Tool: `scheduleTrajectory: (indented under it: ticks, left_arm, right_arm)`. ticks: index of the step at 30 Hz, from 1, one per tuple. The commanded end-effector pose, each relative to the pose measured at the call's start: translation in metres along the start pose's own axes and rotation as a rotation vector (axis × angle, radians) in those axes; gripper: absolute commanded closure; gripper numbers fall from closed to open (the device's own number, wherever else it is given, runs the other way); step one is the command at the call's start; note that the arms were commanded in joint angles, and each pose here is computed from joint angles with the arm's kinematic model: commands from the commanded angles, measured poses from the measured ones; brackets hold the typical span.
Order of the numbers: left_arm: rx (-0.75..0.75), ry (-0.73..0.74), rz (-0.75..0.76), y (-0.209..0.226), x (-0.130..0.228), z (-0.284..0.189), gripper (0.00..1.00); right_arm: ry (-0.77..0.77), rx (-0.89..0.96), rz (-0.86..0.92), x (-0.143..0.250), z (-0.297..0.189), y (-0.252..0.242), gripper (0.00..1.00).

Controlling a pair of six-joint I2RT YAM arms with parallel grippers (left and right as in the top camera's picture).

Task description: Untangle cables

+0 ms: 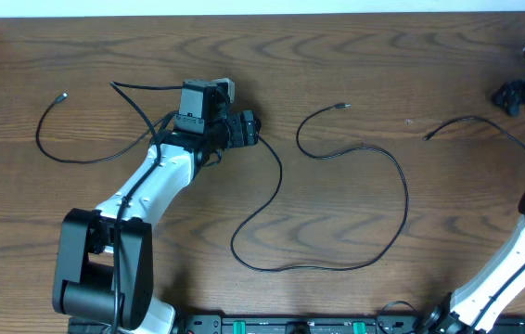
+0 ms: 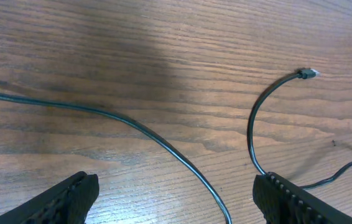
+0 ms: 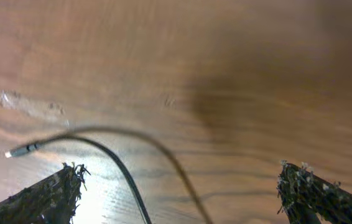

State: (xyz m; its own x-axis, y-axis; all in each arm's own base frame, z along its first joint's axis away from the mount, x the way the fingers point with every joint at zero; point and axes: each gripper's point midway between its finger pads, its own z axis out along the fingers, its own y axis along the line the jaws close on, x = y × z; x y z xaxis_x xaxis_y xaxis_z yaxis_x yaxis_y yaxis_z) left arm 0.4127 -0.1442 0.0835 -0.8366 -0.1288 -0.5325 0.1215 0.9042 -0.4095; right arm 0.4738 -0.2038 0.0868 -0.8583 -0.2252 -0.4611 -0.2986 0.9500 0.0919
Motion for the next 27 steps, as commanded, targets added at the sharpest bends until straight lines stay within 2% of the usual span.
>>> scheduleTrajectory:
  ticks: [1, 10, 13, 18, 19, 20, 21, 27]
  left_arm:
    - [0.016, -0.031, 0.012, -0.007, -0.011, -0.008, 0.16]
    - [0.016, -0.031, 0.012, -0.007, -0.011, -0.008, 0.16]
    - [0.016, -0.030, 0.012, -0.007, -0.011, -0.008, 0.16]
    - [0.016, -0.030, 0.012, -0.007, -0.011, -0.008, 0.16]
    - [0.016, -0.031, 0.012, -0.007, -0.011, -0.008, 0.16]
    - [0.016, -0.030, 0.012, -0.007, -0.011, -0.008, 0.15]
    - [0.016, -0.031, 0.012, -0.007, -0.011, -0.008, 0.16]
    - [0.016, -0.031, 0.012, -0.007, -0.011, -0.008, 0.16]
  right_arm:
    - [0.045, -0.068, -0.052, 0.016, 0.018, 0.008, 0.01]
    - [0.112, -0.155, -0.090, 0.033, 0.033, 0.029, 0.01]
    - [0.135, -0.176, -0.077, 0.043, 0.038, 0.034, 0.11]
    - [0.177, -0.226, -0.093, 0.065, 0.051, 0.046, 0.13]
    - [0.184, -0.234, -0.088, 0.070, 0.054, 0.048, 0.30]
    - [0.184, -0.234, -0.092, 0.071, 0.055, 0.048, 0.67]
    - [0.188, -0.220, -0.091, 0.071, 0.056, 0.045, 0.99]
    - [0.152, -0.187, -0.061, 0.059, 0.052, 0.040, 0.99]
